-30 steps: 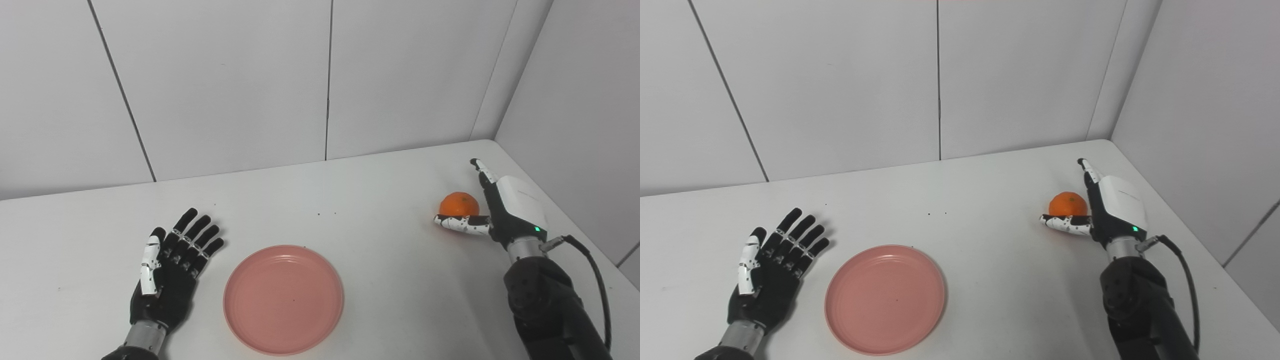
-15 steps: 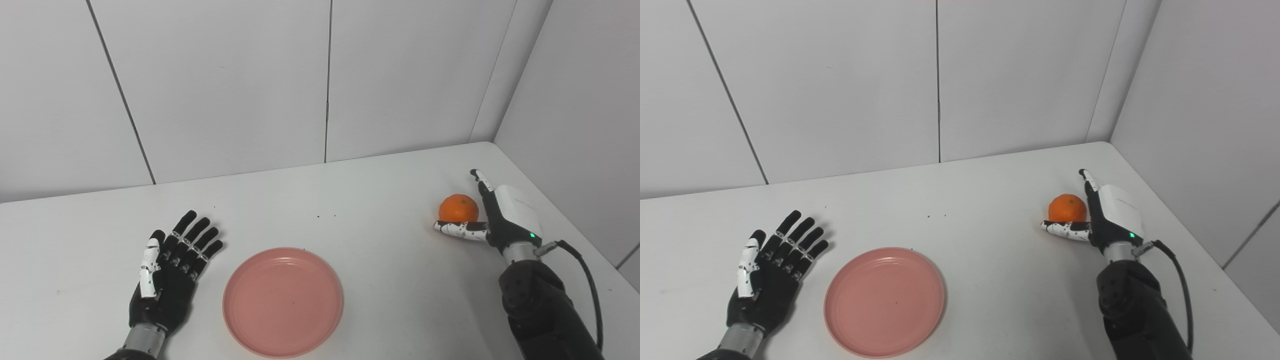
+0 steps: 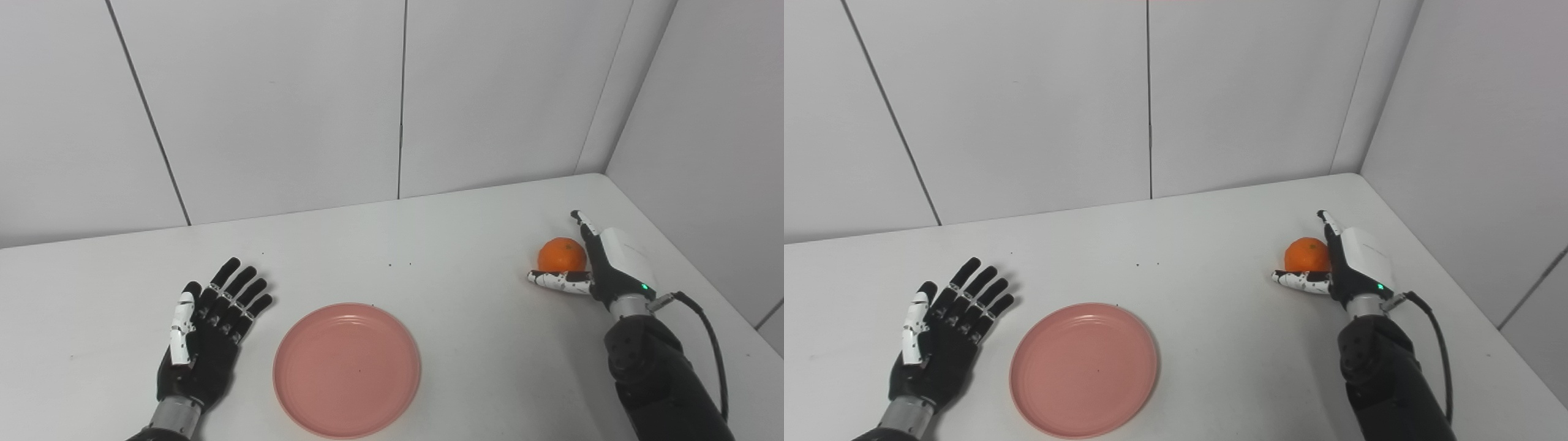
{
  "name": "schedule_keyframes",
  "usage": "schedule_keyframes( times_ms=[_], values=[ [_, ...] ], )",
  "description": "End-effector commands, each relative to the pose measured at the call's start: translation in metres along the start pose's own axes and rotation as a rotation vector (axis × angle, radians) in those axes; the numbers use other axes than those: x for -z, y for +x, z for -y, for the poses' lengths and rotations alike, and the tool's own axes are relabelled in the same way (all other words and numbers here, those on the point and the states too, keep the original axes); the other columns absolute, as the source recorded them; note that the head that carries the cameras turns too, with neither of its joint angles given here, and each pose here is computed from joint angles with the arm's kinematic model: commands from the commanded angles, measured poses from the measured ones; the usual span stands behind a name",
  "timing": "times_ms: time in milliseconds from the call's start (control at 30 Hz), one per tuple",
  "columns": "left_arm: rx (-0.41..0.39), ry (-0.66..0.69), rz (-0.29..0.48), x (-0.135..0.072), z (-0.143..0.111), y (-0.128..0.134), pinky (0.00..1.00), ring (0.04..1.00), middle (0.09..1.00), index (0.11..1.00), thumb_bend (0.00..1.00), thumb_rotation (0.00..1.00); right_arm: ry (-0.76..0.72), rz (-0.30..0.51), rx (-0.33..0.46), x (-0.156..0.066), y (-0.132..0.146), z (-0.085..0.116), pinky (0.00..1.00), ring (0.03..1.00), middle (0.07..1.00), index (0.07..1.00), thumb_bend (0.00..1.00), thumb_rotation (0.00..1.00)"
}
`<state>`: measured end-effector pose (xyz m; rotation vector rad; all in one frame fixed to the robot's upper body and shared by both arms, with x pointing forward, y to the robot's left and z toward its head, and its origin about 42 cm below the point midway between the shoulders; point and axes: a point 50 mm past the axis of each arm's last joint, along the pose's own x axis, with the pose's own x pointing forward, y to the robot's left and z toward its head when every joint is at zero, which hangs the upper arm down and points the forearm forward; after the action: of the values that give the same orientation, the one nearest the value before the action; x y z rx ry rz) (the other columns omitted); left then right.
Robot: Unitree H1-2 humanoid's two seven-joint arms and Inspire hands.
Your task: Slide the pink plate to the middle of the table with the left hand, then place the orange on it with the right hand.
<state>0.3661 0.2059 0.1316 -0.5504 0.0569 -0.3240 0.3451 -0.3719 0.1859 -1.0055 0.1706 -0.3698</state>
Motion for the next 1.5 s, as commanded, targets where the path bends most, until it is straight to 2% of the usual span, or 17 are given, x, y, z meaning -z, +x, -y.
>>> schedule_keyframes(
  times_ms=[0, 367, 533, 700, 833, 1000, 1033, 1133, 1267, 1333, 1467],
  values=[
    [-0.047, -0.001, -0.057, 0.008, -0.011, -0.007, 0.79, 0.805, 0.81, 0.81, 0.29, 1.0, 0.023, 0.02, 0.072, -0.01, 0.012, 0.02, 0.74, 0.848, 0.908, 0.917, 0.96, 0.42],
    [-0.039, -0.001, -0.055, 0.008, -0.011, -0.007, 0.78, 0.805, 0.81, 0.81, 0.29, 1.0, 0.056, 0.015, 0.07, -0.007, 0.02, 0.018, 0.73, 0.84, 0.888, 0.892, 0.97, 0.42],
    [-0.041, -0.001, -0.06, 0.01, -0.011, -0.007, 0.79, 0.809, 0.809, 0.81, 0.28, 1.0, 0.077, 0.016, 0.076, -0.006, 0.021, 0.018, 0.71, 0.818, 0.866, 0.876, 0.95, 0.4],
    [-0.038, -0.003, -0.061, 0.01, -0.011, -0.007, 0.79, 0.808, 0.81, 0.81, 0.29, 1.0, 0.137, 0.018, 0.089, -0.004, 0.023, 0.017, 0.71, 0.793, 0.823, 0.828, 0.91, 0.32],
    [-0.038, -0.003, -0.063, 0.01, -0.011, -0.007, 0.79, 0.809, 0.811, 0.812, 0.29, 1.0, 0.147, 0.016, 0.105, -0.002, 0.027, 0.015, 0.66, 0.748, 0.785, 0.796, 0.9, 0.32],
    [-0.039, 0.008, -0.063, 0.009, -0.009, -0.008, 0.79, 0.81, 0.812, 0.808, 0.3, 1.0, 0.138, 0.02, 0.121, -0.001, 0.032, 0.013, 0.55, 0.632, 0.688, 0.693, 0.83, 0.25],
    [-0.039, 0.004, -0.063, 0.009, -0.009, -0.008, 0.79, 0.81, 0.812, 0.81, 0.3, 1.0, 0.129, 0.027, 0.124, -0.001, 0.033, 0.014, 0.51, 0.581, 0.636, 0.636, 0.8, 0.22],
    [-0.03, 0.002, -0.063, 0.008, -0.01, -0.008, 0.79, 0.813, 0.817, 0.817, 0.3, 1.0, 0.103, 0.035, 0.125, -0.001, 0.036, 0.014, 0.46, 0.508, 0.557, 0.549, 0.74, 0.17],
    [-0.033, 0.005, -0.063, 0.009, -0.011, -0.008, 0.79, 0.813, 0.815, 0.815, 0.3, 1.0, 0.1, 0.04, 0.118, 0.0, 0.036, 0.014, 0.42, 0.475, 0.515, 0.507, 0.69, 0.12],
    [-0.036, 0.002, -0.063, 0.008, -0.01, -0.008, 0.79, 0.809, 0.814, 0.814, 0.29, 1.0, 0.103, 0.047, 0.112, -0.001, 0.037, 0.013, 0.42, 0.468, 0.51, 0.49, 0.55, 0.13],
    [-0.035, 0.002, -0.062, 0.008, -0.01, -0.008, 0.79, 0.81, 0.815, 0.814, 0.29, 1.0, 0.119, 0.051, 0.102, 0.0, 0.037, 0.013, 0.41, 0.468, 0.505, 0.487, 0.51, 0.14]
  ],
)
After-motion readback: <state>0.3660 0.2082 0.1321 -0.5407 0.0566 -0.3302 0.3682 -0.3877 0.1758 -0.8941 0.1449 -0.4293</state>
